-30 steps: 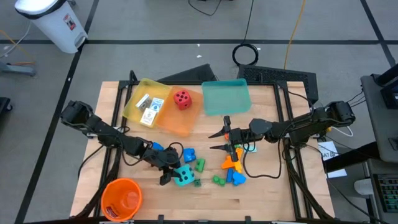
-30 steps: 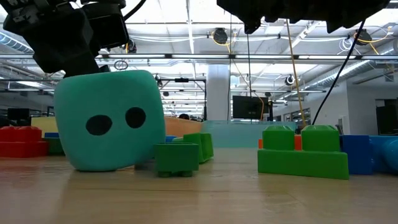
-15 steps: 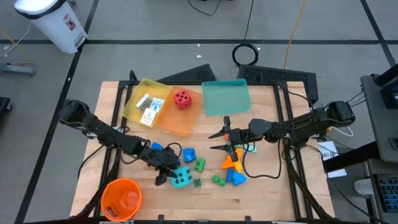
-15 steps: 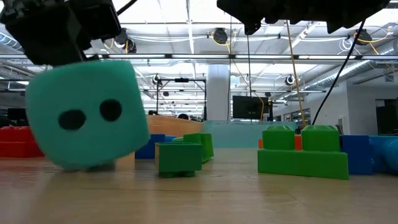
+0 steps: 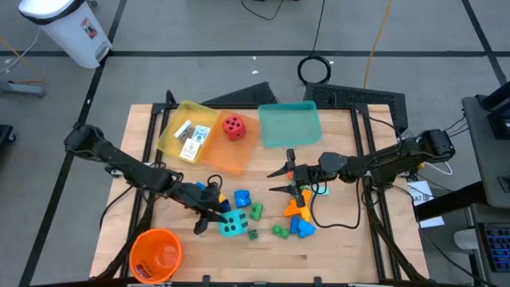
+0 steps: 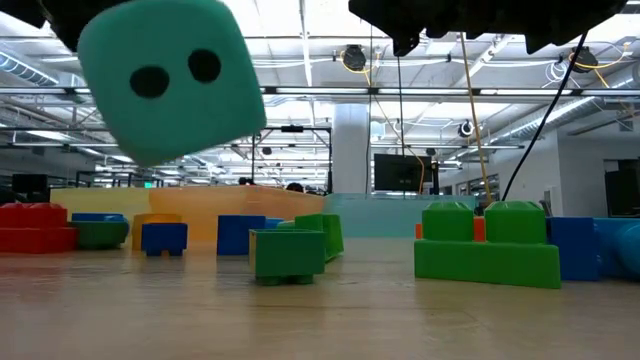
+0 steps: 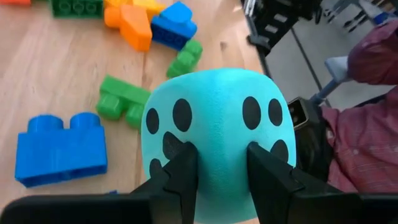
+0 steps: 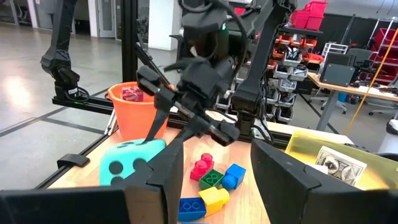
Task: Pick & Place Toys
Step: Put the blue dice into the orange bin
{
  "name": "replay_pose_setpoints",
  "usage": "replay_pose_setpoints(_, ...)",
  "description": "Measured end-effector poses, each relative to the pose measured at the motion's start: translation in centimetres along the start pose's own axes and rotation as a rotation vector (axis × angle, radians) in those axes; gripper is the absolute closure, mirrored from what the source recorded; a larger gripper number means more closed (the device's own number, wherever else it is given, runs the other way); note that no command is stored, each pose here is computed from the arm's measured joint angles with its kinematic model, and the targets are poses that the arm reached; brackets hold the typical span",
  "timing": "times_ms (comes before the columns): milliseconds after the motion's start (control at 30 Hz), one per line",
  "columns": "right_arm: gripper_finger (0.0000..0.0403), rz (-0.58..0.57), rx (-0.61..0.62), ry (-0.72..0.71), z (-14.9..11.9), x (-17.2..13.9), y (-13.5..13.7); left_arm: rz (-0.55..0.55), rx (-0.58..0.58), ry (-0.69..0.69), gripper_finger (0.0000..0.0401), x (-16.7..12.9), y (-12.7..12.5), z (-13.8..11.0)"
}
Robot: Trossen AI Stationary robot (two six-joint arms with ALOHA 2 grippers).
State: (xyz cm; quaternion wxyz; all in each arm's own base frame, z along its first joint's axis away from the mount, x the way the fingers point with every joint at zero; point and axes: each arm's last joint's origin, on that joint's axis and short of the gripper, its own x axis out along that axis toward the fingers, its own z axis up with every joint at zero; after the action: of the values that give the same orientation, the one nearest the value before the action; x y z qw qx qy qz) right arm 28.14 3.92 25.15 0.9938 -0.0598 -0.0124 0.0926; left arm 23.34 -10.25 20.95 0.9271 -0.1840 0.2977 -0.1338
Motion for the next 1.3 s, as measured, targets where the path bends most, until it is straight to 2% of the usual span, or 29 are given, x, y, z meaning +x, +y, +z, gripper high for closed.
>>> replay_pose_setpoints(367,0.0248,0.000,0.000,0.000,0.0,0.0,0.0,-0.002,0.058,-0.193,0.0287,-3.9,-0.9,2.1)
replay_pose_setpoints(567,0.0248,0.000,0.000,0.000,0.0,0.0,0.0,0.086,0.096,-0.354,0.0287,-6.7,-1.1,3.2)
replay_pose_setpoints(800,0.0248,0.000,0.000,0.000,0.0,0.0,0.0,0.267,0.121,-0.517,0.0287,-9.2,-0.9,4.0)
replay_pose_setpoints(1000,0.0248,0.000,0.000,0.000,0.0,0.0,0.0,0.411,0.139,-0.594,0.0287,-10.4,-0.6,4.3)
replay_pose_setpoints(1300,0.0248,0.000,0.000,0.000,0.0,0.0,0.0,0.796,0.145,-0.666,0.0287,-11.0,0.2,4.5)
